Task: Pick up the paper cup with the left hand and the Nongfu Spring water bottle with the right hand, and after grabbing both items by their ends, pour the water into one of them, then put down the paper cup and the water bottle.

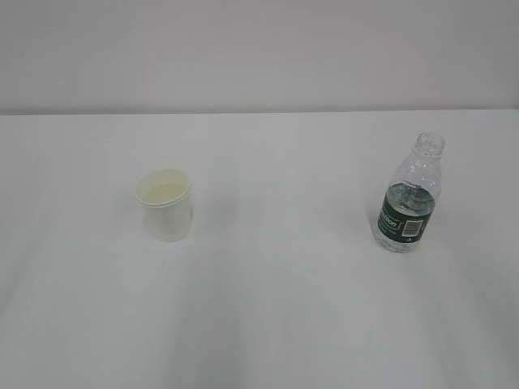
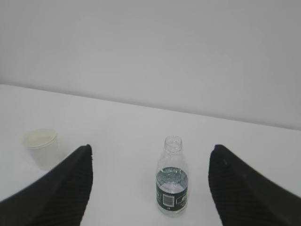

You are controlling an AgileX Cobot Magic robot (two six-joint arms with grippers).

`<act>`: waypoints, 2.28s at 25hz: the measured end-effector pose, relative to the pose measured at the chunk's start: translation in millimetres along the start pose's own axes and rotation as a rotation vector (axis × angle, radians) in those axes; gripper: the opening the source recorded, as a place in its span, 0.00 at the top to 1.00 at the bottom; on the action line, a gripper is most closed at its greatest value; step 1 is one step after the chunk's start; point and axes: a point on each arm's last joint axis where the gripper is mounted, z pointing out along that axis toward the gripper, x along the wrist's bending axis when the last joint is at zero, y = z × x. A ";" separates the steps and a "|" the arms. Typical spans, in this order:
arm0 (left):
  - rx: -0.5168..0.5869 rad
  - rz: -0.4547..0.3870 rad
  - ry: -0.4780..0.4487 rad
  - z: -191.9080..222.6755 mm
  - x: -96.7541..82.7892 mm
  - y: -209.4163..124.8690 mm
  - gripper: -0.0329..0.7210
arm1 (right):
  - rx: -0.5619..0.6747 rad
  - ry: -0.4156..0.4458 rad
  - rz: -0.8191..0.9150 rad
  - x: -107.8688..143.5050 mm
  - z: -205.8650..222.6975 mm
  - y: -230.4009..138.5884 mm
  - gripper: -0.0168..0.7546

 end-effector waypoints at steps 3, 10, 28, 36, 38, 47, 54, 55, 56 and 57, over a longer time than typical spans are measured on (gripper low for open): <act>0.046 -0.006 0.016 -11.8 2.6 -7.9 0.25 | 0.032 0.007 -0.007 1.6 -9.5 -6.3 0.23; 0.129 -0.042 0.026 -40.8 6.4 -27.3 0.26 | 0.140 0.011 -0.031 4.8 -40.3 -29.4 0.23; 0.304 -0.077 0.037 -73.1 10.0 -59.9 0.26 | 0.375 -0.109 -0.012 -2.1 -78.1 -69.2 0.23; 0.343 -0.078 0.036 -68.1 9.7 -67.9 0.29 | 0.409 -0.127 -0.022 -3.9 -73.0 -76.4 0.23; 0.336 -0.077 0.036 -66.3 9.7 -68.6 0.30 | 0.414 -0.129 -0.023 -4.1 -71.7 -77.8 0.23; 0.313 -0.062 0.051 -61.5 11.2 -70.0 0.30 | 0.390 -0.133 -0.032 -4.6 -63.9 -80.9 0.23; 0.311 -0.062 0.050 -61.5 11.2 -69.8 0.30 | 0.365 -0.134 -0.038 -4.8 -56.1 -84.2 0.23; 0.311 -0.062 0.050 -61.5 11.2 -69.8 0.30 | 0.362 -0.134 -0.038 -4.8 -56.0 -84.0 0.23; 0.311 -0.062 0.050 -61.5 11.2 -69.8 0.30 | 0.362 -0.134 -0.038 -4.8 -56.0 -84.0 0.23; 0.311 -0.062 0.050 -61.5 11.2 -69.8 0.30 | 0.362 -0.134 -0.038 -4.8 -56.0 -84.0 0.23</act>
